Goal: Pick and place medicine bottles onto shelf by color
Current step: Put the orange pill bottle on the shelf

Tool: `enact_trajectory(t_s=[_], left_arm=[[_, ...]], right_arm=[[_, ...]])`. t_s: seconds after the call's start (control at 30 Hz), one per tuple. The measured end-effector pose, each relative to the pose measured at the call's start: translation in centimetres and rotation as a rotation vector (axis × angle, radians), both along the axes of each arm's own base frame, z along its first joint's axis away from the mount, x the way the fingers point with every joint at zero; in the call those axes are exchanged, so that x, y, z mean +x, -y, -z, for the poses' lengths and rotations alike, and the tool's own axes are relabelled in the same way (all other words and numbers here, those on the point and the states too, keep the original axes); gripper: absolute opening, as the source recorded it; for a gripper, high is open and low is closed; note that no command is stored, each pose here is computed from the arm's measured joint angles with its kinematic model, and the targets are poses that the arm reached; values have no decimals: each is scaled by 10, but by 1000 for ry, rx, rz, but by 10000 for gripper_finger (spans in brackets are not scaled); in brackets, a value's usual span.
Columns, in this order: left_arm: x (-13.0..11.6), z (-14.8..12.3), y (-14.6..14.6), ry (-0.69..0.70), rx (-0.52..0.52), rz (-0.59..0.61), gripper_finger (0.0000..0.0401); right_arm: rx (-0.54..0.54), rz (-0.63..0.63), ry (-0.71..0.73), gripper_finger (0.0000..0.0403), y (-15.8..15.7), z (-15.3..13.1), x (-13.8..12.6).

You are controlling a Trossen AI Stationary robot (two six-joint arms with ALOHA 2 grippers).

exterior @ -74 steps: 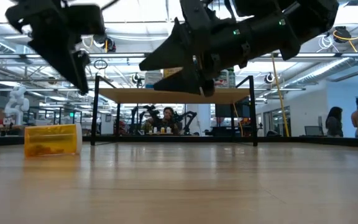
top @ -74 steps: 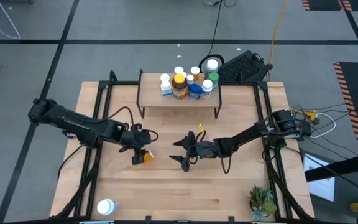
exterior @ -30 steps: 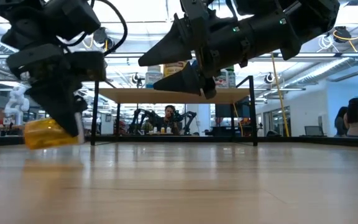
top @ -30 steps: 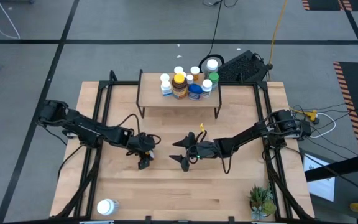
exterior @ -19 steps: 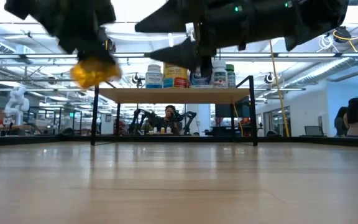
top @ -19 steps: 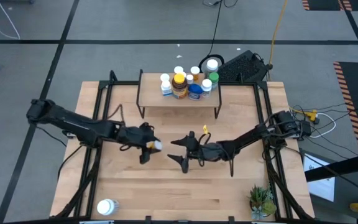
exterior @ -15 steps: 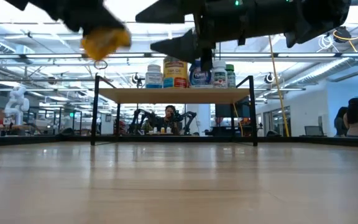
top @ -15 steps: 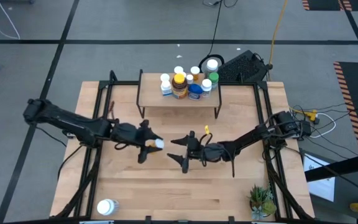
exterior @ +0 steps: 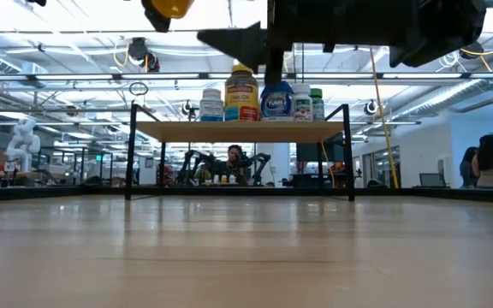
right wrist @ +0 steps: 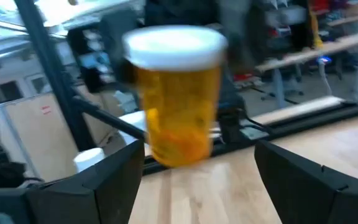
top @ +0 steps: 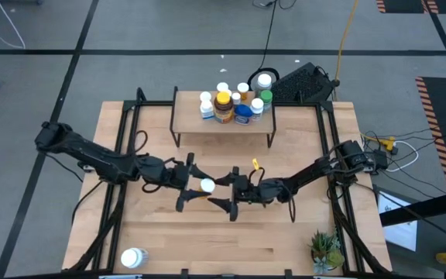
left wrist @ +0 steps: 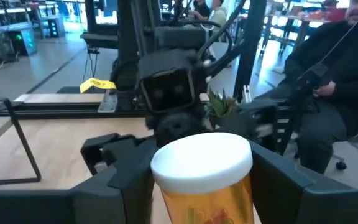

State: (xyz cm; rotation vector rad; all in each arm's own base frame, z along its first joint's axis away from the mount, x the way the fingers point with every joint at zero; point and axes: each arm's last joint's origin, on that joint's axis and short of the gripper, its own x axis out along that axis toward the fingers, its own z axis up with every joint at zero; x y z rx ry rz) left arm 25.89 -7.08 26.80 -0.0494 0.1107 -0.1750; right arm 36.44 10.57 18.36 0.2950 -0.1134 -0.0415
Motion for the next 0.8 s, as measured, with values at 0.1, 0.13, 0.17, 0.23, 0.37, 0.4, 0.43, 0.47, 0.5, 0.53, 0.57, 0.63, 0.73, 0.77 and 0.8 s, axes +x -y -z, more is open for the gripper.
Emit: enact_trajectory(t_s=[0.1,0.13,0.17,0.23,0.37,0.4,0.43,0.47,0.5,0.53,0.57,0.63,0.73,0.77,0.8], left_arm=[[5,5,1,5,18,-8,213],[7,6,2,11,19,-10,213],[8,7,2,14,20,-11,213],[11,9,3,25,18,-13,218],[15,11,3,39,28,-13,231],[15,11,3,39,29,-13,233],[15,11,3,39,29,-13,234],[15,11,3,38,30,-13,234],[15,11,3,38,31,-15,235],[15,11,3,38,32,-15,235],[15,11,3,38,32,-15,235],[14,11,4,37,32,-13,236],[13,15,5,-5,50,2,236],[13,18,5,-33,59,5,237],[11,20,5,-69,68,6,237]], right_arm=[[-17,-54,36,302,-2,-3,0],[-29,-70,41,302,-3,-5,0],[-37,-72,39,302,-4,-6,2],[-48,-69,28,299,-4,-8,4],[-70,-24,26,274,-3,-12,8],[-81,-7,20,264,-2,-11,8],[-89,7,13,252,-2,-11,8],[-93,12,6,238,-3,-10,8],[-96,11,0,223,-3,-10,8],[-98,11,-9,207,-3,-9,8],[-99,10,-18,192,-3,-8,8],[-108,7,-40,166,-3,-6,9],[-130,3,-82,154,-3,-2,9],[-146,0,-107,154,-4,0,8],[-161,-1,-128,154,-4,1,8]])
